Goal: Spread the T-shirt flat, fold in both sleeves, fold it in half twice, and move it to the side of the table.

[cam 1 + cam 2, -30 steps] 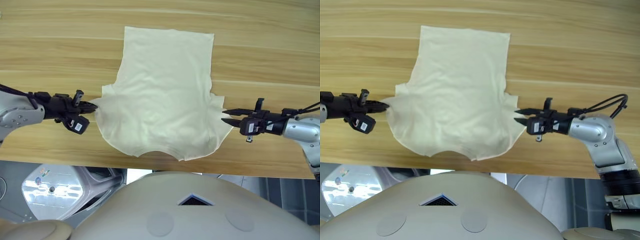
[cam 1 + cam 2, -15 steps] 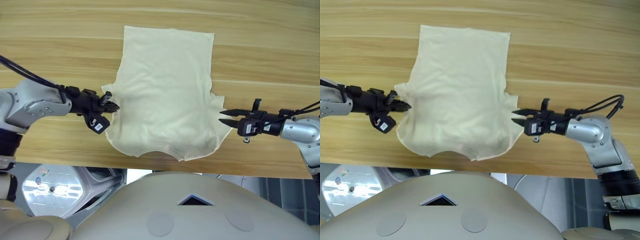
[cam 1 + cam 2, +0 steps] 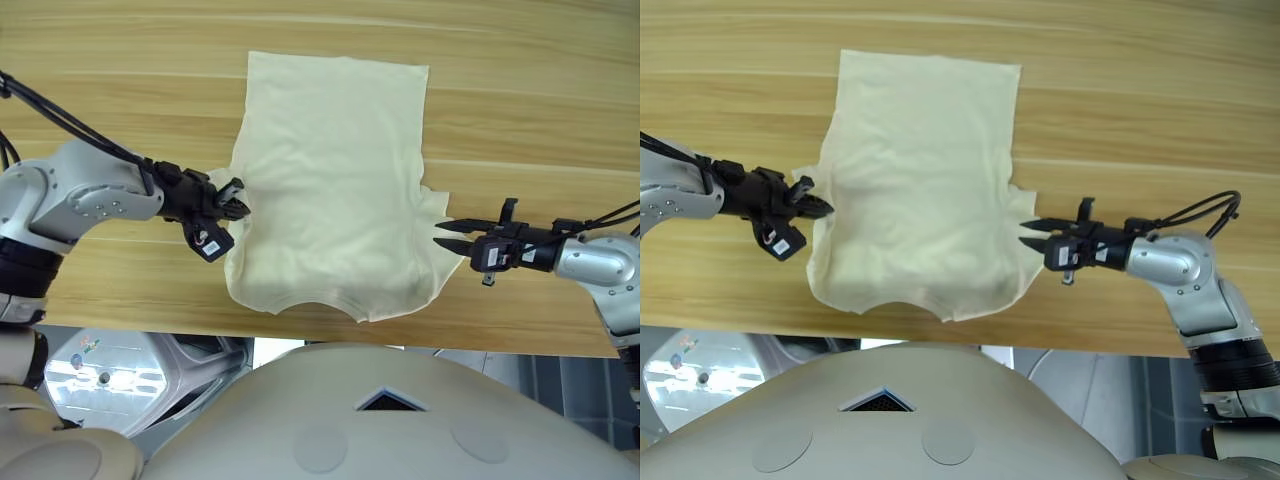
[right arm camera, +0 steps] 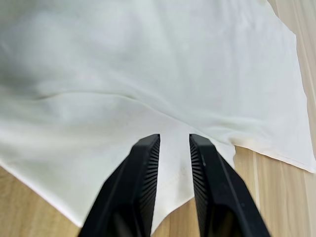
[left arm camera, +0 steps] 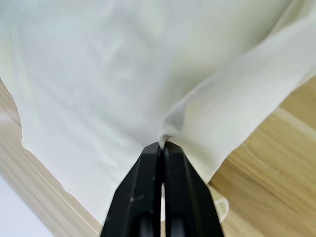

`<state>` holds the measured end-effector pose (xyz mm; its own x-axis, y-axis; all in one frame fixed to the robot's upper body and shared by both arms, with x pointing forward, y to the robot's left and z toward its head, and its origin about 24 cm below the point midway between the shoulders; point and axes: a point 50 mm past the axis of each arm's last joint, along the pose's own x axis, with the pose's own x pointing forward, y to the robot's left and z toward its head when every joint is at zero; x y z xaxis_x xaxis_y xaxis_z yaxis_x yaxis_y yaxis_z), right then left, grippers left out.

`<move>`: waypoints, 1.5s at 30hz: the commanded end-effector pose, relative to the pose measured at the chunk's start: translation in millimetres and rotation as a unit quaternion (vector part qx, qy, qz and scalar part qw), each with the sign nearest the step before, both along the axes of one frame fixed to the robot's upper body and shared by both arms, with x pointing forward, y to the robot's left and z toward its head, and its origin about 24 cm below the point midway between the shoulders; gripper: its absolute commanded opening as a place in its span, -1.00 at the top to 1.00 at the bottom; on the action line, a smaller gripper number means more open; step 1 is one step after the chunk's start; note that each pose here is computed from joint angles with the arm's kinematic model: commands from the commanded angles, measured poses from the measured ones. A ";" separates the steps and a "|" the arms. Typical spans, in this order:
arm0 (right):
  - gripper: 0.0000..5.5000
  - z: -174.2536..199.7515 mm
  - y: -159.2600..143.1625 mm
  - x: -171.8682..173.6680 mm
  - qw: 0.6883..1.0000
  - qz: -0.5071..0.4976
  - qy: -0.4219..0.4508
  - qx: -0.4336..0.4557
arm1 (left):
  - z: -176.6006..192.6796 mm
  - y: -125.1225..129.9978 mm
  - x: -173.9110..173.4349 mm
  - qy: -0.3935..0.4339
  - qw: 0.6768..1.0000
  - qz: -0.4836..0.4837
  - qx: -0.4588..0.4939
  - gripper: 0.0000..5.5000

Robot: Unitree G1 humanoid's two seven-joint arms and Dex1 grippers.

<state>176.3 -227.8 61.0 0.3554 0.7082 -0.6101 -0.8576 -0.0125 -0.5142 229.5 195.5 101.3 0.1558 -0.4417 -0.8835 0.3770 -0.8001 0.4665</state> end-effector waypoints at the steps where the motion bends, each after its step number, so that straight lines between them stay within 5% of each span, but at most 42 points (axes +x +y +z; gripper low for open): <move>1: 0.60 3.6 2.1 3.8 1.000 0.007 -0.009 -0.005 | 1.5 -4.6 6.4 -0.002 1.000 -0.008 0.008 0.99; 23: 0.60 2.0 7.4 5.0 1.000 0.008 -0.011 0.003 | -18.7 -35.4 4.9 0.014 0.997 -0.074 0.025 0.99; 31: 0.60 0.4 9.7 6.7 1.000 0.010 -0.011 0.006 | -4.6 -51.5 5.0 -0.009 0.996 -0.081 -0.038 0.99; 45: 0.60 0.4 12.3 8.4 1.000 0.013 -0.013 0.010 | 4.5 -46.0 18.3 -0.051 0.995 -0.044 -0.070 0.25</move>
<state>181.5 -215.7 58.6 0.3439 0.7308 -0.5896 -0.8503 -0.0241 -0.5258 244.9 146.9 102.8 0.1723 -0.5770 -0.7984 0.2603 -0.7550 0.6018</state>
